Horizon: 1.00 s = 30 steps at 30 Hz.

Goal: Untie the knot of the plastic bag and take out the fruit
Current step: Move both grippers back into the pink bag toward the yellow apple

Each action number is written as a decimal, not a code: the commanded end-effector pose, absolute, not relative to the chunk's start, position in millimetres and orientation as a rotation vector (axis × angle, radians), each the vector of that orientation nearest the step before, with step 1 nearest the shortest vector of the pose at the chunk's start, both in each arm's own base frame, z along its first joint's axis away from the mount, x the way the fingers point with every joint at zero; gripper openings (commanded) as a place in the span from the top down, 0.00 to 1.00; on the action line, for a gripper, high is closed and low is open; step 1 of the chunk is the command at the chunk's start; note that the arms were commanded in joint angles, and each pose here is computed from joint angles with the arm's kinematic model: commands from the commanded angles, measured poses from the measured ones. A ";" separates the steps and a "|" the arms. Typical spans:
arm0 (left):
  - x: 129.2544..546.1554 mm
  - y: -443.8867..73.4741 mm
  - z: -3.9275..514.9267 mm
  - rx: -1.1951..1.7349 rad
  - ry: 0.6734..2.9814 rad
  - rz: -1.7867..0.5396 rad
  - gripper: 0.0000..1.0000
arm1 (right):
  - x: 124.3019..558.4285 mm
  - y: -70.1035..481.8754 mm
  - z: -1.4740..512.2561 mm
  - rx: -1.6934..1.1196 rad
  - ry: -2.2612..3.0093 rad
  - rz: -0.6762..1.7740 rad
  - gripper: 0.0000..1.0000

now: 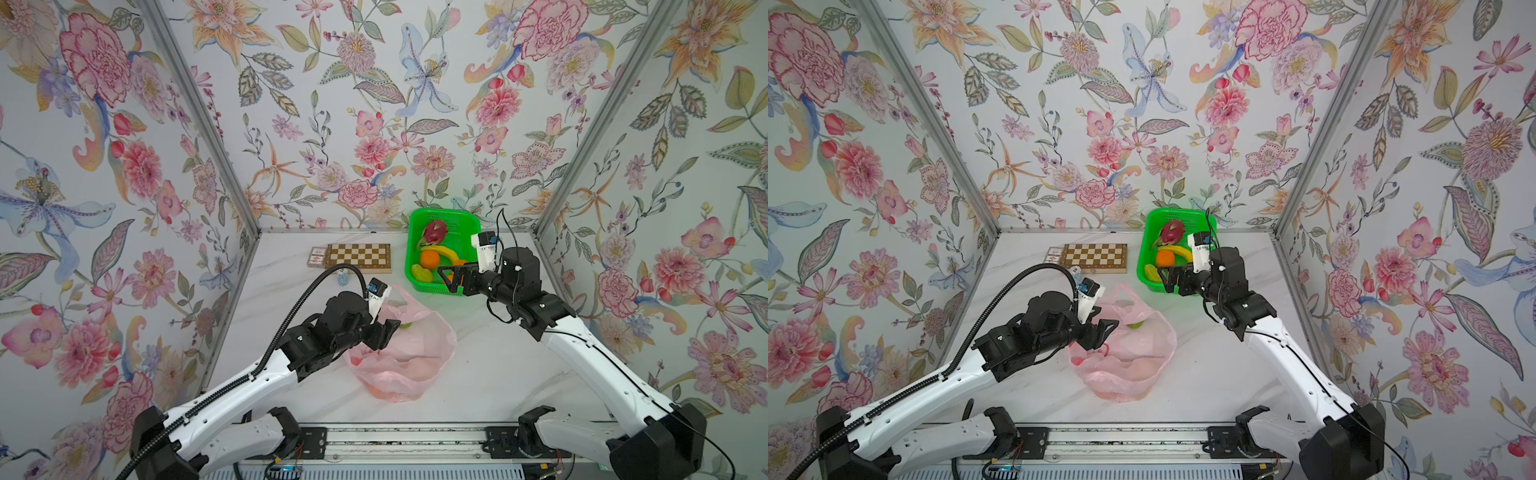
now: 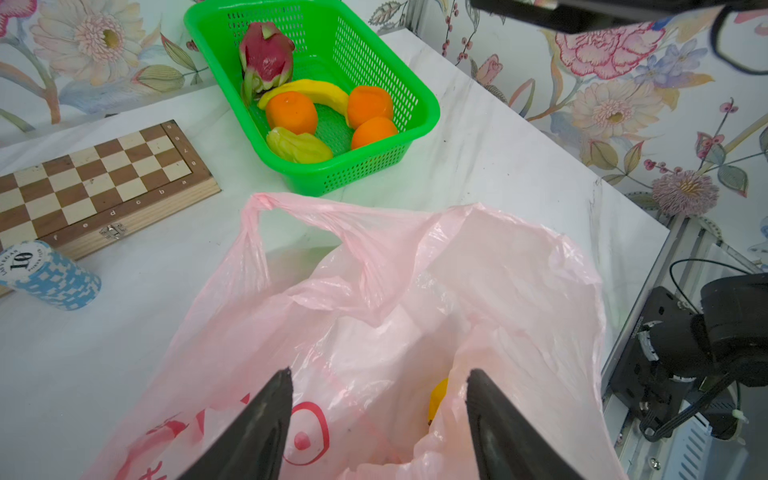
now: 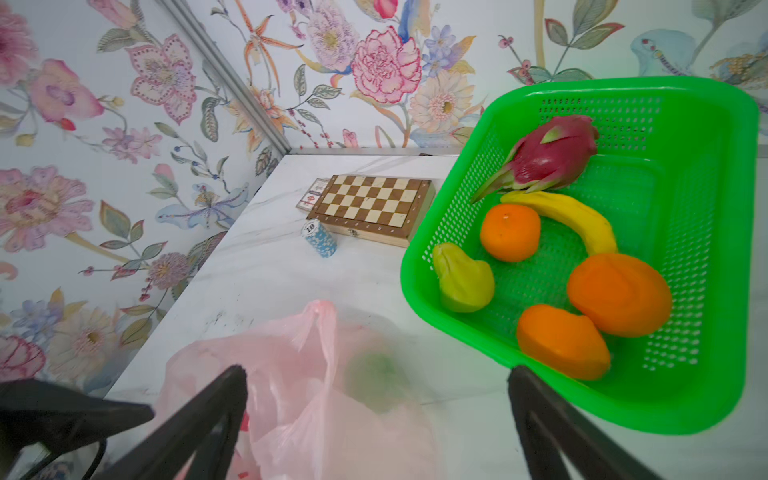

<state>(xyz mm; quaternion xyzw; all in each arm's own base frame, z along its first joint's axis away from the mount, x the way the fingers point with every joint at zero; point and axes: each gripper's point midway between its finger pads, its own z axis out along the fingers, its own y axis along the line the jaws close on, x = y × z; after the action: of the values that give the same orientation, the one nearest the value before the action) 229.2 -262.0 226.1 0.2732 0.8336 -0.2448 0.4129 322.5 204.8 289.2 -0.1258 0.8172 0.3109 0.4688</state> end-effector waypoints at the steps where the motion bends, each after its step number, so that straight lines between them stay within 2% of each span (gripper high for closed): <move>1: 221.9 -271.6 206.6 0.654 2.163 -0.682 0.38 | 290.3 220.0 258.2 -0.383 2.115 0.827 0.01; 6: 218.5 -281.1 170.8 0.669 2.244 -0.665 0.40 | 270.5 236.7 208.0 -0.531 2.257 0.712 0.01; 12: 215.8 -296.8 136.2 0.743 2.273 -0.614 0.39 | 279.9 247.7 151.9 -0.653 2.387 0.514 0.01; 14: 218.9 -299.3 126.5 0.745 2.269 -0.592 0.37 | 285.2 252.4 137.2 -0.653 2.419 0.501 0.05; 20: 232.7 -297.4 110.6 0.669 2.215 -0.558 0.29 | 288.2 281.4 140.3 -0.606 2.397 0.654 0.38; 25: 240.3 -298.4 108.1 0.660 2.128 -0.551 0.24 | 292.7 290.9 175.7 -0.387 2.285 0.867 0.86; 27: 243.5 -298.1 105.5 0.662 2.113 -0.531 0.23 | 294.0 293.9 187.9 -0.286 2.245 0.970 0.95; 30: 251.8 -295.8 102.6 0.649 2.079 -0.484 0.23 | 290.9 301.6 204.8 -0.201 2.178 1.121 0.96</move>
<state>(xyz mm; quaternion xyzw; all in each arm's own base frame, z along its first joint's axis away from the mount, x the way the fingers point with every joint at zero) 240.2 -295.0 97.2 0.2645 0.8533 -0.2093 0.3976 288.7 289.4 176.3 -0.1267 0.8689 0.3506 0.3255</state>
